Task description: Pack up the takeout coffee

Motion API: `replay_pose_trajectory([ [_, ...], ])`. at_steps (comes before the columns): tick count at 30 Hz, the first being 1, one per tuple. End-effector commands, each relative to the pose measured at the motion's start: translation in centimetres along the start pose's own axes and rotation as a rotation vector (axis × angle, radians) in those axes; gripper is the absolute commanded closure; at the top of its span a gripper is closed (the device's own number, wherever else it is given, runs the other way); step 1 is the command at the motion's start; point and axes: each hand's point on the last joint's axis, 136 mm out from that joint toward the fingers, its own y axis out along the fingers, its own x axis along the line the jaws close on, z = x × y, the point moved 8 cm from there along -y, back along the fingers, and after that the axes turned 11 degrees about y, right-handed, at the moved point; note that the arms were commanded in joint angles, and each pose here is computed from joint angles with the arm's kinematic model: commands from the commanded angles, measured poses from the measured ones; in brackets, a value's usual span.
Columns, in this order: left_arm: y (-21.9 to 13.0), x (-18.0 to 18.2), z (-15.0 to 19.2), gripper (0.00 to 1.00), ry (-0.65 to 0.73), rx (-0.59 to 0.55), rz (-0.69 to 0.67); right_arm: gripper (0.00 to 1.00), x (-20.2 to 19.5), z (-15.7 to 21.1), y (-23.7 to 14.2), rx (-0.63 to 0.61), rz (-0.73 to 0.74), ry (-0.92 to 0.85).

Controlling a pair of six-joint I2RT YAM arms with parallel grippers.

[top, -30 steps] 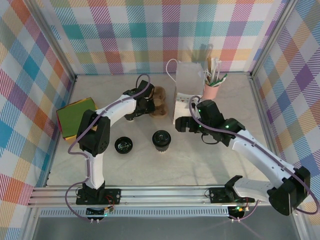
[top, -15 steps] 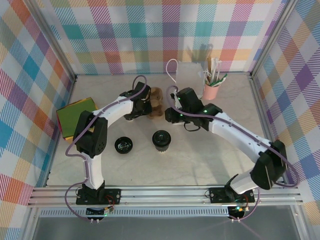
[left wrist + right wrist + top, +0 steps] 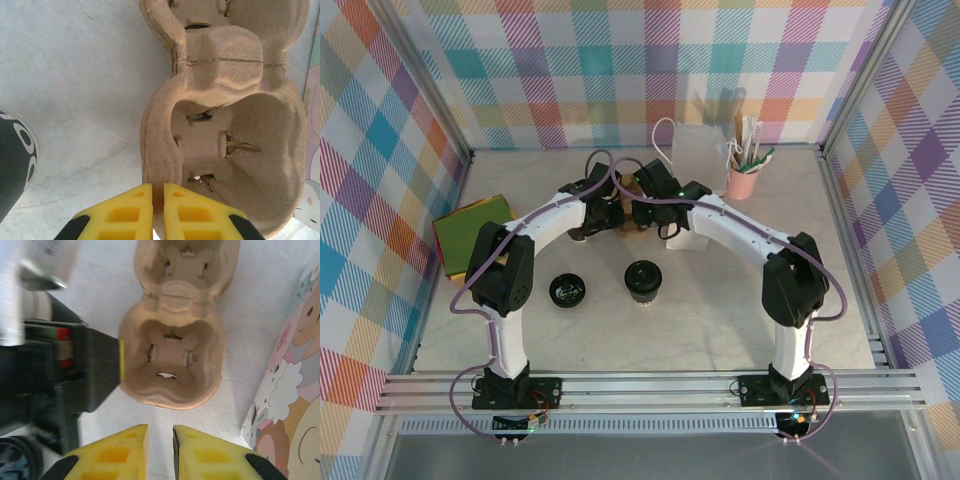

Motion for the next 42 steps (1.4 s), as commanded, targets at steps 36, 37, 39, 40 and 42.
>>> replay_pose_trajectory([
  [36,0.5,0.3,-0.8,0.81,-0.012,0.002,0.006,0.67,-2.7,-0.9,5.9,0.169,0.015,0.134],
  [37,0.6,0.3,-0.8,0.81,-0.012,0.003,0.006,0.67,-2.8,-0.8,6.1,0.174,0.019,0.136],
  [39,0.7,0.3,-0.7,0.81,-0.013,0.006,0.010,0.67,-2.9,-0.6,6.4,0.182,0.023,0.139],
  [40,0.7,0.3,-0.7,0.81,-0.015,0.006,0.014,0.67,-3.0,-0.5,6.5,0.186,0.030,0.141],
  [42,0.7,0.3,-0.6,0.81,-0.017,0.009,0.016,0.67,-3.1,-0.4,6.7,0.189,0.035,0.141],
])
